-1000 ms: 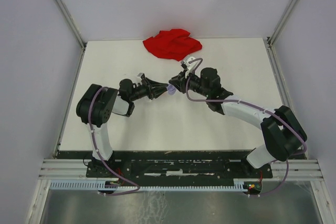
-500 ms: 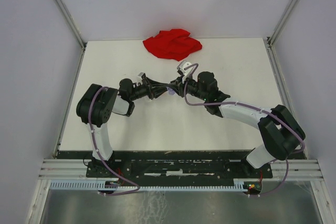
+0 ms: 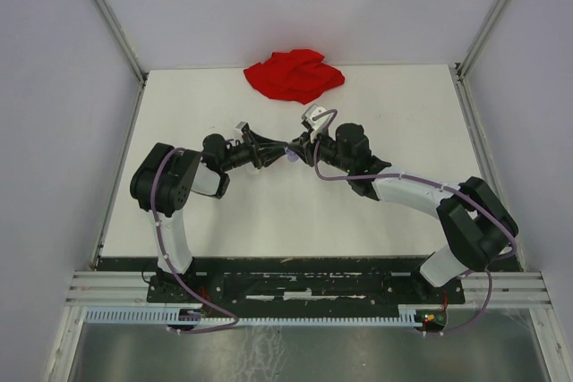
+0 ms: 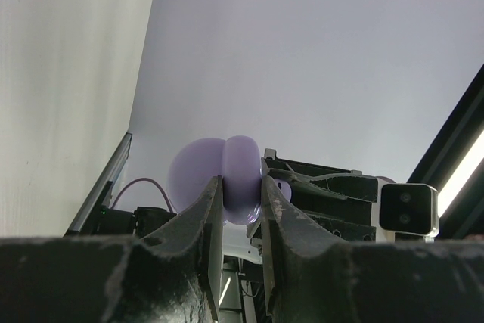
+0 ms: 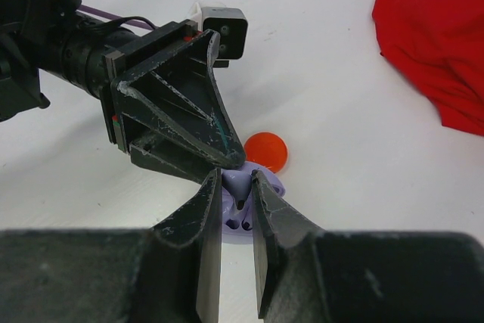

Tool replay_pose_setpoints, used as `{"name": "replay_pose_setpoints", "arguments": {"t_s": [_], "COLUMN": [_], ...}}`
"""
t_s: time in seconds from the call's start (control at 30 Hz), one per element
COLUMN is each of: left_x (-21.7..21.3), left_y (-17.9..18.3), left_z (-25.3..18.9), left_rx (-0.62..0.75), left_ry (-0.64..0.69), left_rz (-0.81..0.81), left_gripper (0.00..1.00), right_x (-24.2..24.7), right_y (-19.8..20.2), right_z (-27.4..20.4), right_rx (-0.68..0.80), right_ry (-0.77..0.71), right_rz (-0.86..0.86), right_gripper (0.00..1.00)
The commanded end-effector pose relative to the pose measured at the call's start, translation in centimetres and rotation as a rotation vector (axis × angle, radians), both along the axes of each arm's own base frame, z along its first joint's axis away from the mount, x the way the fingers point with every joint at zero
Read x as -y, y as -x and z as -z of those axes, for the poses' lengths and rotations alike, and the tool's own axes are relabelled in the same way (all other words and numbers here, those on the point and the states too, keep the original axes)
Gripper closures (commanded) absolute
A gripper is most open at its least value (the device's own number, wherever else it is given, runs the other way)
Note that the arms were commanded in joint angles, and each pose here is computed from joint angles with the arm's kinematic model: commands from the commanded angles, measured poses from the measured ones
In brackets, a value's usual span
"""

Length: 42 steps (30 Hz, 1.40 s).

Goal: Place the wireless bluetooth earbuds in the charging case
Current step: Place the earbud in the charging case.

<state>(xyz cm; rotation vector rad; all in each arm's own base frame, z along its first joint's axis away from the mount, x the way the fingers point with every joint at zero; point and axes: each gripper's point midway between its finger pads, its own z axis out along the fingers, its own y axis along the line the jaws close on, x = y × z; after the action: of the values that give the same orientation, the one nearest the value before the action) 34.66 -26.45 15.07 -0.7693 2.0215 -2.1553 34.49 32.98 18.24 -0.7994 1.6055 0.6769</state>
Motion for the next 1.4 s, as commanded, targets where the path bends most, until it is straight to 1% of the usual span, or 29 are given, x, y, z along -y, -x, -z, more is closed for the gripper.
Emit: {"name": "replay_pose_setpoints", "arguments": {"t_s": [0.0,0.67,0.83,0.87,1.0,1.1,1.2,1.37], "left_x": [0.2,0.3,0.4,0.4,0.4,0.4,0.4,0.3], "left_y": [0.1,-0.3,-0.6,-0.6,-0.8,-0.9,-0.9,-1.0], "left_z": [-2.5,-3.0,-3.3,-3.3,-3.2,-2.7,-2.3,-1.9], "left_rx": [0.073,0.079,0.084,0.084,0.084,0.077,0.070,0.063], "left_ry": [0.046,0.068,0.074,0.074,0.072,0.066,0.061,0.060], "left_rz": [0.025,0.021,0.018,0.016,0.015,0.013,0.010,-0.003], "left_gripper": [0.97,0.97,0.97,0.97,0.97,0.97,0.97,0.97], "right_x": [-0.2,0.1,0.1,0.1,0.0,-0.1,0.2,1.6], "right_y": [-0.4,0.0,0.0,0.1,0.2,0.0,-0.4,-1.2], "right_z": [-0.7,0.1,0.2,0.1,-0.3,-2.0,-4.5,-8.5], "right_rx": [0.041,0.013,0.007,0.005,0.002,0.022,0.058,0.099], "right_ry": [-0.015,-0.009,-0.008,-0.010,-0.026,-0.058,-0.104,-0.169], "right_rz": [0.009,0.014,0.014,0.014,0.011,0.018,0.049,0.149], "right_gripper": [0.83,0.83,0.81,0.79,0.61,0.48,0.42,0.36]}}
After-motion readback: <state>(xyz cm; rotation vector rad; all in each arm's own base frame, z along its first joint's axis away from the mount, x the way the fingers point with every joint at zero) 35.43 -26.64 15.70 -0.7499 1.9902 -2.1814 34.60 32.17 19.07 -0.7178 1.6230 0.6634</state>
